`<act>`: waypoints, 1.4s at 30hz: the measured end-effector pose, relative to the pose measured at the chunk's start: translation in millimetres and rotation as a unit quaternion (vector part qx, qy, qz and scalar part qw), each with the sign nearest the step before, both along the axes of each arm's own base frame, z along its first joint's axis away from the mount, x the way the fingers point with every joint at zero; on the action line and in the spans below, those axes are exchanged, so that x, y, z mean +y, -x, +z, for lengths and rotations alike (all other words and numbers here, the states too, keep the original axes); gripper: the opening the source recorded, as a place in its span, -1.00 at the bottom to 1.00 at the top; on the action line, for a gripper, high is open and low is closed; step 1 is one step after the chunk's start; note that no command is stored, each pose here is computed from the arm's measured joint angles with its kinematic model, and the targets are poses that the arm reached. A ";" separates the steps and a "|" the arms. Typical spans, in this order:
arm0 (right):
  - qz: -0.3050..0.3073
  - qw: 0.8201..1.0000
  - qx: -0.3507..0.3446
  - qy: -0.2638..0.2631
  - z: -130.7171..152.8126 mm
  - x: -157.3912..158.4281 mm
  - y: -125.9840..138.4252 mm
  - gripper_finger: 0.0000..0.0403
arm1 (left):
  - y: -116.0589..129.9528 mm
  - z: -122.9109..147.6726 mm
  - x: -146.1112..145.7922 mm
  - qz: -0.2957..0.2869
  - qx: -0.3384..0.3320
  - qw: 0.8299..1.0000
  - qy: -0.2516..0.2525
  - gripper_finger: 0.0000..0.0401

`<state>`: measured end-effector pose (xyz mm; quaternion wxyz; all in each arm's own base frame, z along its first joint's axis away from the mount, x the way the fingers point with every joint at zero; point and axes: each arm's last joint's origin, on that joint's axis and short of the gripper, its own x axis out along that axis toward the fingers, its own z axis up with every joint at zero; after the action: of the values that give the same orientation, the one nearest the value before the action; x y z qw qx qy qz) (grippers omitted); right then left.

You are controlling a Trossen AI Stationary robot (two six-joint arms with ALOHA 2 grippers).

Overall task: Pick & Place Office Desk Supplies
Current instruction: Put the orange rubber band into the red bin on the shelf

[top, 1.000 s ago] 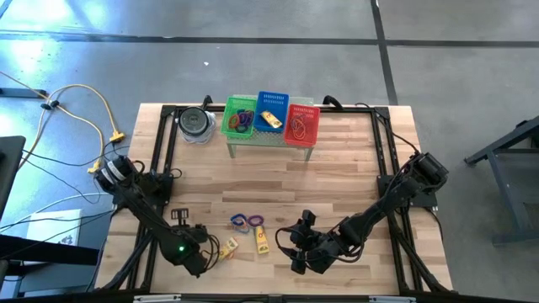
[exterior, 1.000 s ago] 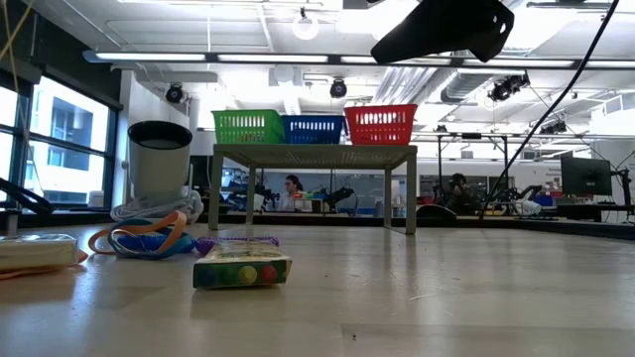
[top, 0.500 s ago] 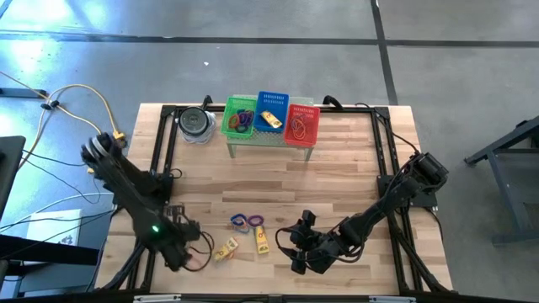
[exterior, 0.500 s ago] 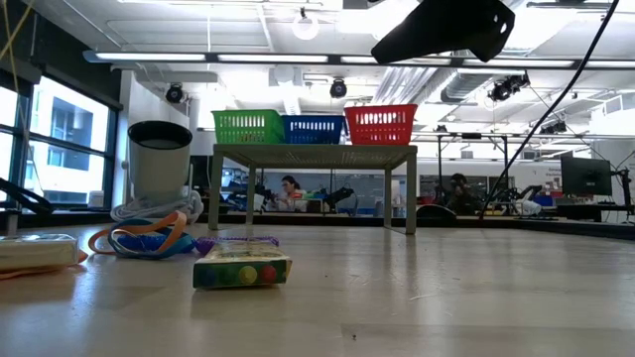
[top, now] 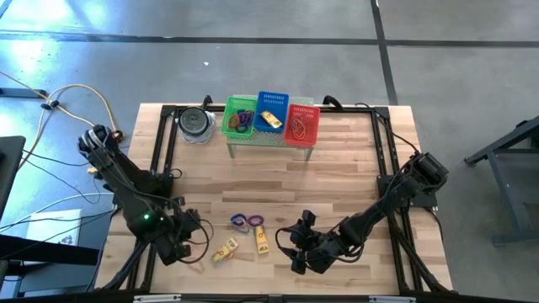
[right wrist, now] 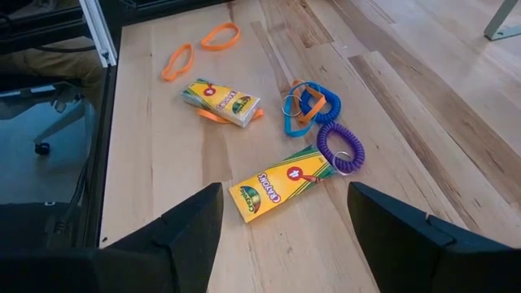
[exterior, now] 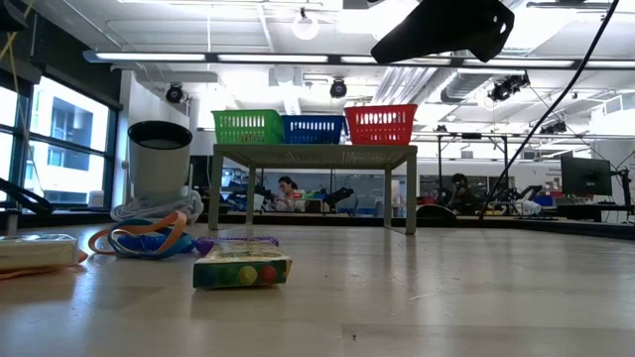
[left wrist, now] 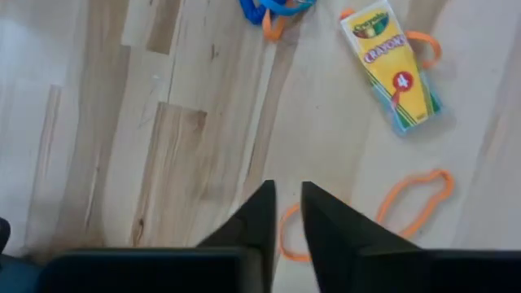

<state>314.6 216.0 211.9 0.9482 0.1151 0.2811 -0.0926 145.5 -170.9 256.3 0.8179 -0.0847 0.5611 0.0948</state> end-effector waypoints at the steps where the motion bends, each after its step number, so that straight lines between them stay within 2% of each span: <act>1: 0.000 1.000 0.000 0.000 0.0 0.0 0.0 0.25 | -0.4 -0.7 -0.3 0.006 0.000 1.000 0.001 -0.63; 6: 0.000 1.000 0.000 0.000 0.0 0.0 0.0 0.25 | -1.3 -2.3 -1.9 0.020 0.002 1.000 0.008 -0.30; 10: 0.000 1.000 0.000 0.000 -0.1 0.0 0.0 0.25 | -0.6 -1.7 -7.1 0.007 -0.010 1.000 0.020 -0.19; 15: -0.001 1.000 -0.001 -0.003 0.1 0.1 -0.1 0.25 | 4.9 0.3 -17.5 -0.032 -0.065 0.997 0.003 -0.17; 19: 0.002 1.000 -0.002 -0.006 0.4 2.3 1.0 0.25 | 9.4 -0.9 -20.5 -0.013 -0.087 0.996 0.002 -0.17; 24: 0.010 1.000 -0.004 -0.008 0.6 7.6 4.6 0.25 | 13.6 -16.8 -19.6 0.013 -0.089 0.996 0.008 -0.17; 32: 0.010 1.000 -0.007 -0.006 1.0 7.1 3.7 0.25 | 4.2 -41.7 -18.7 0.011 -0.090 0.994 0.057 -0.17; 42: 0.013 1.000 -0.007 0.003 1.2 6.5 3.3 0.25 | 3.5 -46.2 -16.5 0.071 -0.110 0.989 0.068 -0.17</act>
<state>311.3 222.5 213.0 0.9515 0.1098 0.2759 -0.0807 142.0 -187.4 210.0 0.8581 -0.1899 0.4655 0.1047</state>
